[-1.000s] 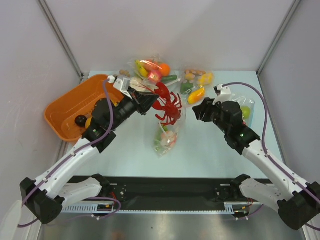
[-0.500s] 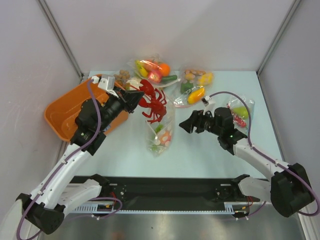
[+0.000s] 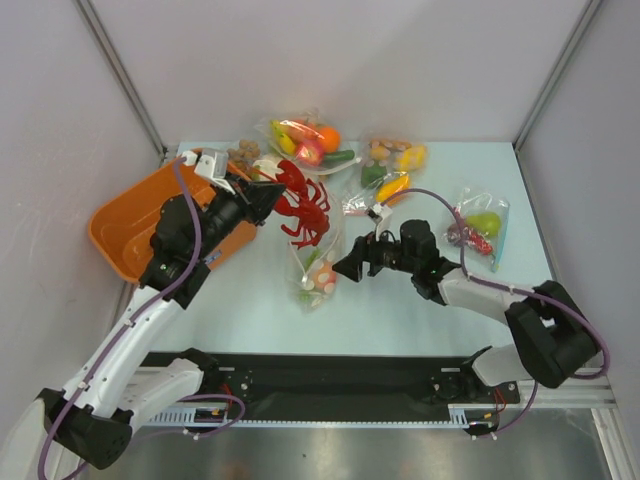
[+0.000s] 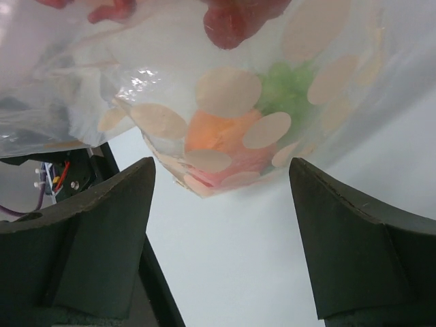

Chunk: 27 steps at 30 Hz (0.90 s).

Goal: Open the zip-top bag and remove the fake food

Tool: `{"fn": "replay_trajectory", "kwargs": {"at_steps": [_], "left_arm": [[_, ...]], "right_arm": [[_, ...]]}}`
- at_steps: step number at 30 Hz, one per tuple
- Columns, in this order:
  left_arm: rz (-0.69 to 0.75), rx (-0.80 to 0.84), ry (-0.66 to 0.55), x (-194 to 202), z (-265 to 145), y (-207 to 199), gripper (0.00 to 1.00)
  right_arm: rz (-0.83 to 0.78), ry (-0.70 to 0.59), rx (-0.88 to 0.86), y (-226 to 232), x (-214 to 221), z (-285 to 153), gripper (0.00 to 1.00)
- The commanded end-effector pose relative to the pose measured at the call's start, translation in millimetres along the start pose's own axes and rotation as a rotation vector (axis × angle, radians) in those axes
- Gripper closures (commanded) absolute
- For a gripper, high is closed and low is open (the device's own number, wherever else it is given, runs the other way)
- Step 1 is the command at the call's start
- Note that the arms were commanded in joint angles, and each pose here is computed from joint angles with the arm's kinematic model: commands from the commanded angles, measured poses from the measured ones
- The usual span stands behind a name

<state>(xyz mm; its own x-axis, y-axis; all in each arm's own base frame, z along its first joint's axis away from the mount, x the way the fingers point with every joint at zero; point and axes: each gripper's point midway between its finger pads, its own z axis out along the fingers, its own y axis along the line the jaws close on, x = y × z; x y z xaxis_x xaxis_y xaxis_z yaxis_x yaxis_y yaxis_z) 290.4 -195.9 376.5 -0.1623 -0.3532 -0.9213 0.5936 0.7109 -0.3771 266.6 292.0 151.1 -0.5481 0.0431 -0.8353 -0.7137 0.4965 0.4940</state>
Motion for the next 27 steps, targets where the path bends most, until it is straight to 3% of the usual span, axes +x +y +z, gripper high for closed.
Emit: {"fn": "replay_trajectory", "kwargs": {"at_steps": [1,9,14,19,27], "left_arm": [[0.009,0.051,-0.05,-16.1,0.8,-9.2,1.0],[-0.01,0.081,-0.033,-8.1,6.2,-10.1,1.0],[-0.019,0.088,-0.029,-4.3,6.8,-10.0,1.0],[-0.014,0.089,-0.032,-6.2,5.4,-10.4,1.0],[-0.03,0.114,-0.049,-10.8,5.9,-13.9,1.0]], "right_arm": [[-0.098,-0.054,-0.098,16.4,-26.0,19.5,0.16],[-0.107,0.001,-0.131,16.0,-12.7,45.9,0.22],[-0.097,0.026,-0.124,11.8,-5.5,53.6,0.51],[-0.108,0.03,-0.094,10.3,-5.1,54.8,0.98],[-0.187,-0.006,0.172,-15.4,-35.7,24.5,1.0]]}}
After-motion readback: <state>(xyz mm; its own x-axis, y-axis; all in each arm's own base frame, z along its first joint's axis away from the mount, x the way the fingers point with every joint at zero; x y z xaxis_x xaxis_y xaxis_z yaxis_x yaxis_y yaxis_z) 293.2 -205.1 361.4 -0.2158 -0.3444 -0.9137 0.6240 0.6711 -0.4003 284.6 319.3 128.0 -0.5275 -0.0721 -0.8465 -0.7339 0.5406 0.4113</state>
